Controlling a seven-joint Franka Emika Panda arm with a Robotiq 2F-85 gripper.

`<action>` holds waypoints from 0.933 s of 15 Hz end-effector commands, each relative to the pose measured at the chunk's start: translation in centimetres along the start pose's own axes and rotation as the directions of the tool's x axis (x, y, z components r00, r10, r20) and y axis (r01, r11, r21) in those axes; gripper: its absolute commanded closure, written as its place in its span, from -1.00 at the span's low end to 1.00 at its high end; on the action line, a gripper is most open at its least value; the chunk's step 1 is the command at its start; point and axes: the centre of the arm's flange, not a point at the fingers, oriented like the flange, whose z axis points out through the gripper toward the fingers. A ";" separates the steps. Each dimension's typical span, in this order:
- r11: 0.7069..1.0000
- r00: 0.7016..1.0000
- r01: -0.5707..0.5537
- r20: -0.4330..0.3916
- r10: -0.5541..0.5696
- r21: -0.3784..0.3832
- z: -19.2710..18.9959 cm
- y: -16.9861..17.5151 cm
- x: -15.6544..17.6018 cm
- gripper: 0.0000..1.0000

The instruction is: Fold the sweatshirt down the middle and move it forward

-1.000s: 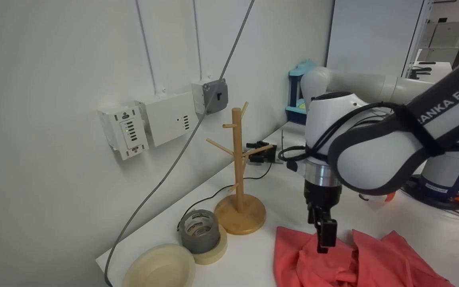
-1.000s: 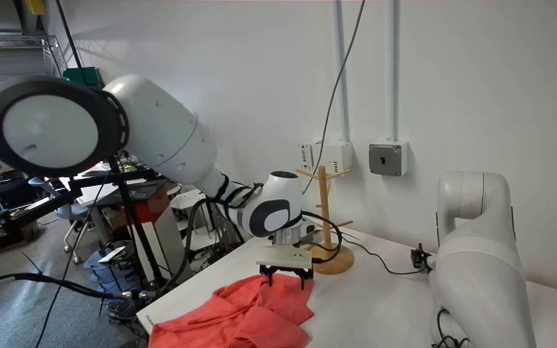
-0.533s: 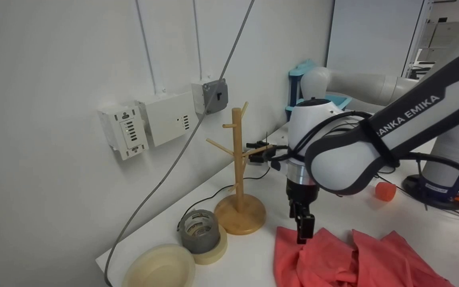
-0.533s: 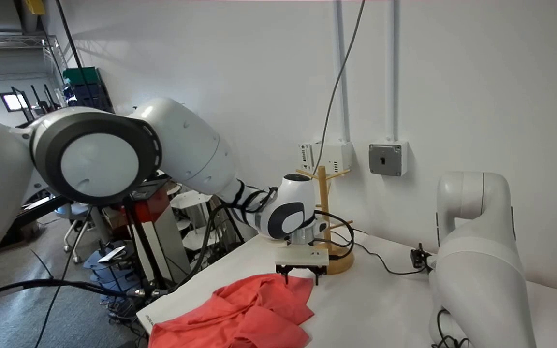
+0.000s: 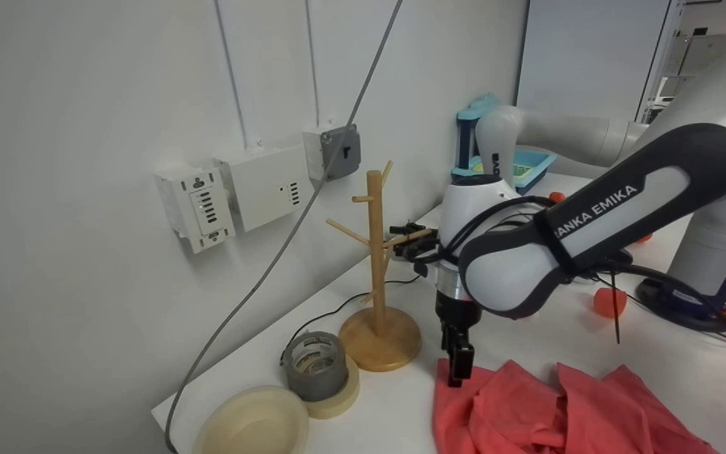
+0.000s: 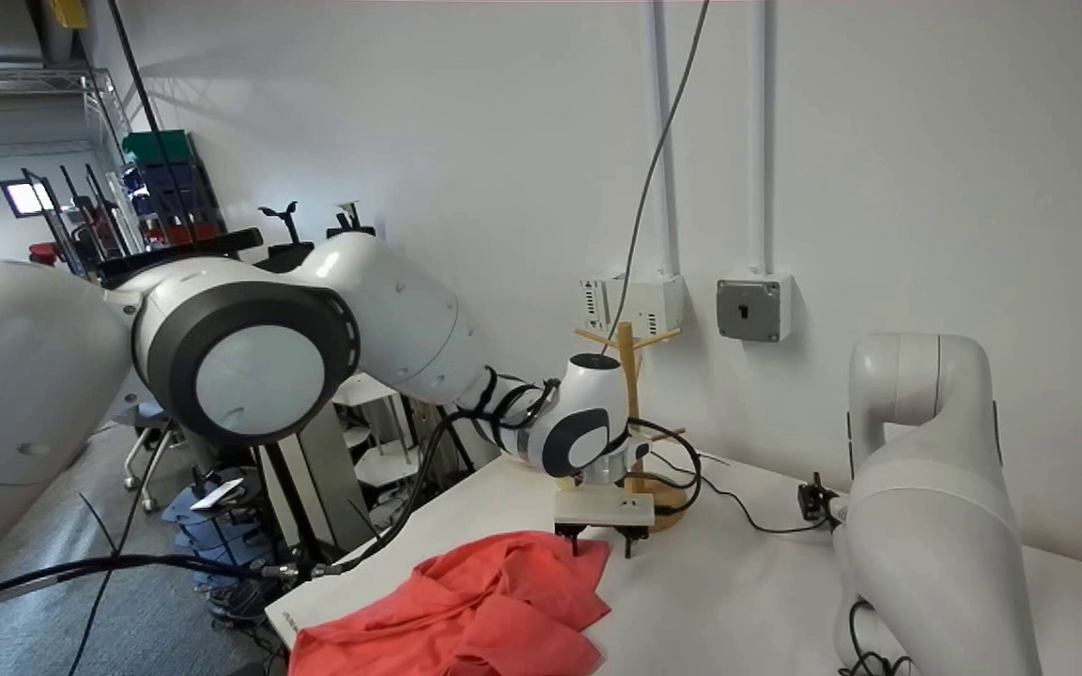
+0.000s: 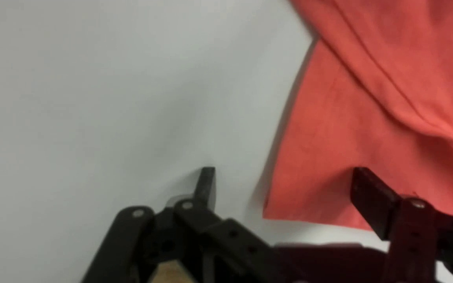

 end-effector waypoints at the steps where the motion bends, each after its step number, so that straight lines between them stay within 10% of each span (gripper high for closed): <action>1: 1.000 1.000 0.011 -0.021 -0.011 0.009 0.6 1.5 1.5 -0.26; 10: 1.000 0.999 0.009 -0.038 -0.010 -0.025 -1.2 1.8 1.3 0.97; 14: 1.000 0.999 0.015 -0.037 -0.016 -0.023 -2.2 0.5 0.7 0.97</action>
